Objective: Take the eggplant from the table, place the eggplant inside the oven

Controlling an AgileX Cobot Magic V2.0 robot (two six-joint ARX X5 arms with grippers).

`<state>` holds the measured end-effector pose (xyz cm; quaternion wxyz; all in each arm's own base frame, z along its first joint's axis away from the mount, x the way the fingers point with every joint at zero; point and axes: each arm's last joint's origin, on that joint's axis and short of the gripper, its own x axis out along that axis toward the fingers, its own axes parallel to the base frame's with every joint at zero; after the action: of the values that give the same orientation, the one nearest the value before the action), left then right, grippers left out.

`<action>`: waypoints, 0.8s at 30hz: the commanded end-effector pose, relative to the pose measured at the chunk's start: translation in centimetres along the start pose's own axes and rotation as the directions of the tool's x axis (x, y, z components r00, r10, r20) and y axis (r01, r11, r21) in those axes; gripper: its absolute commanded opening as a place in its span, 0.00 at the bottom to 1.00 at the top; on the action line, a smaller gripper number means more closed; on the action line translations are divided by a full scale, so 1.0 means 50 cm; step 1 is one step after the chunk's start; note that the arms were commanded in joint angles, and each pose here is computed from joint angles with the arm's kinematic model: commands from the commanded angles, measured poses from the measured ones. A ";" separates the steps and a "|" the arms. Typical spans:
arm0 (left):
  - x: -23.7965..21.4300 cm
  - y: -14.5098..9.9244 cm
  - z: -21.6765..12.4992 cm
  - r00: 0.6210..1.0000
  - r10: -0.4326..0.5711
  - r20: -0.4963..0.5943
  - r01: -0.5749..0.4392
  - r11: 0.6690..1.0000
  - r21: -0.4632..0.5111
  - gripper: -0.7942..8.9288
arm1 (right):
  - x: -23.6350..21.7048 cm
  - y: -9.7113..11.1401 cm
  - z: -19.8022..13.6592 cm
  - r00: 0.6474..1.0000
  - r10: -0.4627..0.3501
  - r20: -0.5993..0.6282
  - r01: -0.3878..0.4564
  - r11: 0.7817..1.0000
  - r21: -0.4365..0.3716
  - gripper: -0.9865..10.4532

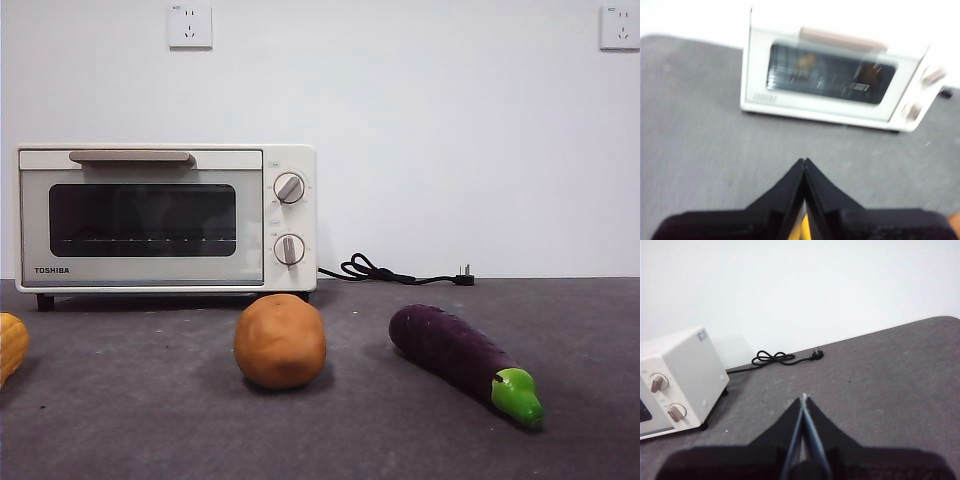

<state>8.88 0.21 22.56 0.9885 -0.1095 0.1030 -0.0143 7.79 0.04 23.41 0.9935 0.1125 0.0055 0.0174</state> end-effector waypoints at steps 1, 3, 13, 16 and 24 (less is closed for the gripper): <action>-0.005 -0.008 0.035 1.000 -0.006 0.013 0.006 1.000 -0.006 0.08 | -0.007 0.009 0.037 1.000 0.002 -0.001 -0.002 1.000 0.008 0.08; -0.008 -0.015 0.064 1.000 -0.027 0.015 0.027 1.000 -0.001 0.08 | -0.011 0.015 0.064 1.000 0.000 -0.013 0.000 1.000 0.007 0.08; -0.033 -0.060 0.240 0.993 -0.093 0.074 0.087 0.993 0.080 0.08 | -0.017 0.056 0.225 0.997 0.044 -0.066 -0.049 0.996 -0.077 0.08; -0.044 -0.076 0.294 0.990 -0.120 0.080 0.111 0.988 0.109 0.08 | -0.014 0.068 0.272 0.993 0.070 -0.090 -0.079 0.993 -0.090 0.08; -0.067 -0.114 0.413 0.974 -0.207 0.096 0.189 0.967 0.172 0.08 | 0.001 0.099 0.382 0.978 0.164 -0.128 -0.175 0.981 -0.081 0.08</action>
<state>10.02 -0.73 43.74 0.9915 -0.0549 0.0426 -0.1102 8.07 0.54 42.47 0.9903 0.0713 0.0629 0.1014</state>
